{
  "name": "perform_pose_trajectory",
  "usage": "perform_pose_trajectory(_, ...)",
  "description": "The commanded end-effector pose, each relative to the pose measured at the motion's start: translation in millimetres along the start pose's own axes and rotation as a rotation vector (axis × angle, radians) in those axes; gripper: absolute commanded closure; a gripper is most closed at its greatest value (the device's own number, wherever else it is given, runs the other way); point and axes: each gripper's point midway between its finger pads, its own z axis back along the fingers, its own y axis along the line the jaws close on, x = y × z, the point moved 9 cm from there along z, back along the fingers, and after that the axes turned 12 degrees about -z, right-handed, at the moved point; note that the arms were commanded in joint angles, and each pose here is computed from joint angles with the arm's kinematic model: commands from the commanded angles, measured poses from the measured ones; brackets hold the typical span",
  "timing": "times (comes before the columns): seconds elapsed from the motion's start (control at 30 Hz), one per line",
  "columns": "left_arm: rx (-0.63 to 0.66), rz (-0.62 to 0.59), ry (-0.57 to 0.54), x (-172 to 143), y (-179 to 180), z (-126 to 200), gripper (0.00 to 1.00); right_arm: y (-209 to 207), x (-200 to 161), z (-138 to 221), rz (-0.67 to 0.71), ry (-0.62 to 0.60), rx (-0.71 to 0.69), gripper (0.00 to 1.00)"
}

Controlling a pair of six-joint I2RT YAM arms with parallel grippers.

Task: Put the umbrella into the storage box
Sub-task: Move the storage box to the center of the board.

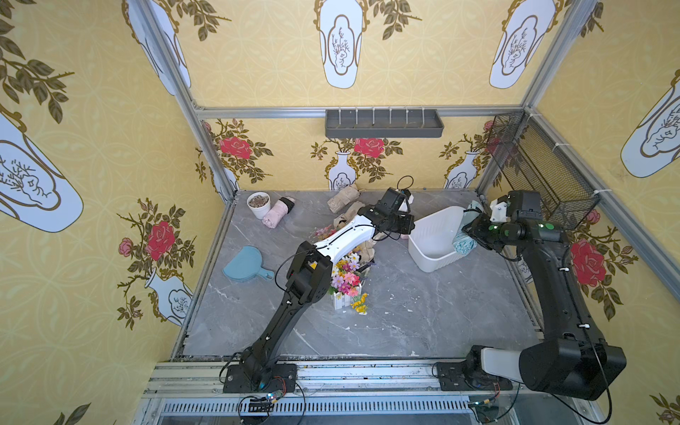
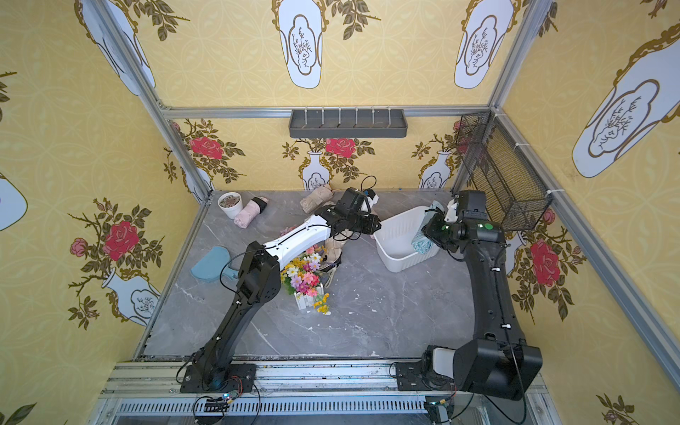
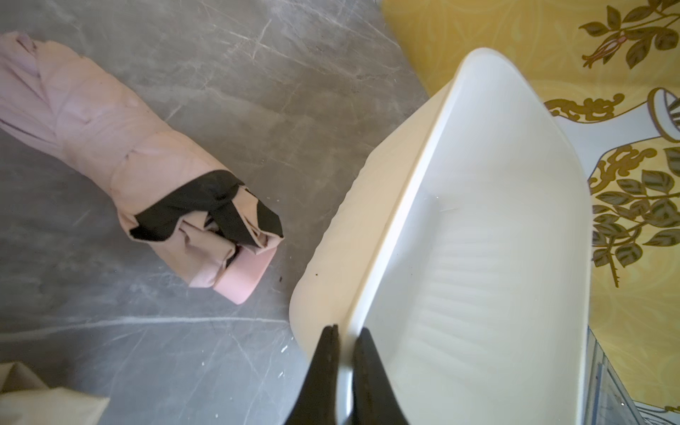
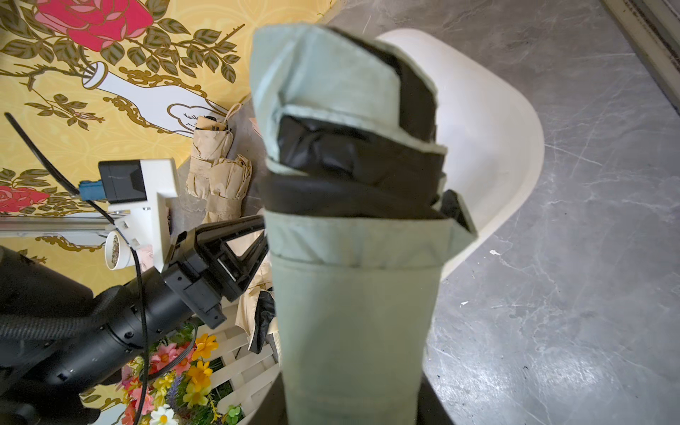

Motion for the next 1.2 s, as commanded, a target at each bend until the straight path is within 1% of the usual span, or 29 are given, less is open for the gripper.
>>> perform_pose_trajectory(0.0, -0.024, 0.013, -0.026, 3.9, -8.2, 5.2, 0.91, 7.6, 9.1, -1.3, 0.033, -0.028, 0.034, 0.67)
perform_pose_trajectory(0.13, -0.020, 0.026, -0.017, 1.4, -21.3, 17.0, 0.95, 9.4, 9.5, -4.1, 0.032, -0.008, 0.050, 0.67)
perform_pose_trajectory(0.27, 0.021, 0.082, 0.034, -6.3, -31.7, 29.3, 0.99, 8.8, 4.4, 2.1, 0.027, -0.010, 0.063, 0.67)
perform_pose_trajectory(0.37, 0.069, 0.147, 0.057, -17.1, -40.8, 35.7, 1.00, 7.5, -1.6, 5.6, 0.014, -0.001, 0.074, 0.67)
perform_pose_trajectory(0.47, 0.133, 0.266, 0.097, -33.3, -45.1, 39.4, 1.00, 6.9, -8.4, 10.8, 0.009, 0.003, 0.086, 0.67)
perform_pose_trajectory(0.63, 0.200, 0.317, 0.143, -56.5, -57.5, 45.4, 1.00, 5.4, -21.6, 17.0, 0.017, 0.022, 0.095, 0.67)
perform_pose_trajectory(0.77, 0.249, 0.406, 0.149, -69.6, -59.0, 56.8, 1.00, 3.1, -41.3, 17.7, 0.052, 0.068, 0.082, 0.67)
perform_pose_trajectory(0.97, 0.294, 0.422, 0.109, -85.0, -80.2, 65.3, 1.00, -2.7, -64.4, 12.9, 0.080, 0.113, 0.049, 0.67)
perform_pose_trajectory(1.1, 0.301, 0.405, 0.107, -93.5, -95.3, 62.1, 1.00, -4.0, -74.5, 9.0, 0.090, 0.126, 0.034, 0.67)
perform_pose_trajectory(1.17, 0.298, 0.401, 0.112, -97.2, -100.5, 60.2, 0.94, -4.9, -76.0, 8.1, 0.090, 0.127, 0.027, 0.67)
